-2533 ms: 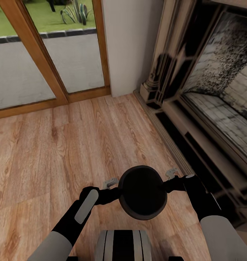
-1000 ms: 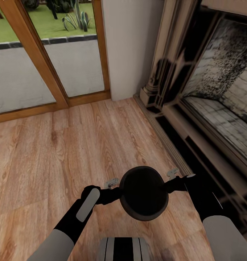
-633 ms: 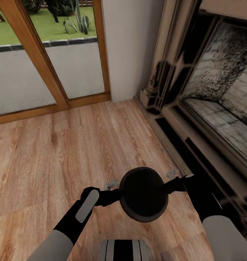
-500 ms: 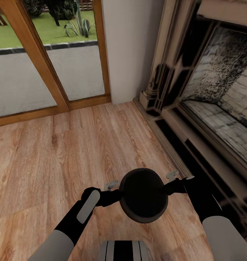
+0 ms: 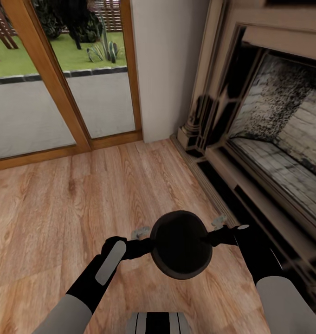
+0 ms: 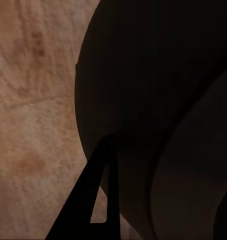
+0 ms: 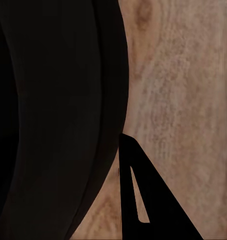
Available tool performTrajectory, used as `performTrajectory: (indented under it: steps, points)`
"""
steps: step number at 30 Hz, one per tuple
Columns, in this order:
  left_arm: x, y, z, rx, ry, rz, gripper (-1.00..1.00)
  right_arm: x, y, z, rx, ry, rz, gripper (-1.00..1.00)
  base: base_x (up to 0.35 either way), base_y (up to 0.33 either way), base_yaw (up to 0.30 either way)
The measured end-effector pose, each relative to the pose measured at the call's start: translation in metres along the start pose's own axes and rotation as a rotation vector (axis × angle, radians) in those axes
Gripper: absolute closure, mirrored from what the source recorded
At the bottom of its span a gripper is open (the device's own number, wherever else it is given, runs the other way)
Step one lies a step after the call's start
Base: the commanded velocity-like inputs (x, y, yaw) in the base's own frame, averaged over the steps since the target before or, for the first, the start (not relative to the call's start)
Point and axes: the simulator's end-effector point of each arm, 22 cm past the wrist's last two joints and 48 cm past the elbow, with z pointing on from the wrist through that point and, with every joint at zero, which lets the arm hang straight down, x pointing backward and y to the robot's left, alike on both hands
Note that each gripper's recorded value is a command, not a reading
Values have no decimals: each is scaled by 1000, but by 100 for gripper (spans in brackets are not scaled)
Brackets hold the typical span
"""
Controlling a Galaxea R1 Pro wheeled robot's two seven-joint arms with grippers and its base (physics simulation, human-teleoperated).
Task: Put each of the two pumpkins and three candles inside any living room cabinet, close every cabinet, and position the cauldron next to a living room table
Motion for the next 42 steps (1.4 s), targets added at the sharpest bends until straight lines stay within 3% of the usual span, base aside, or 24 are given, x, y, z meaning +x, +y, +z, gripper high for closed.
performTrajectory:
  steps: [42]
  points:
    - [-46,-62,-85,44,-160,68,100,-82,-5,-95,60,-161,-54,100,0,0,0]
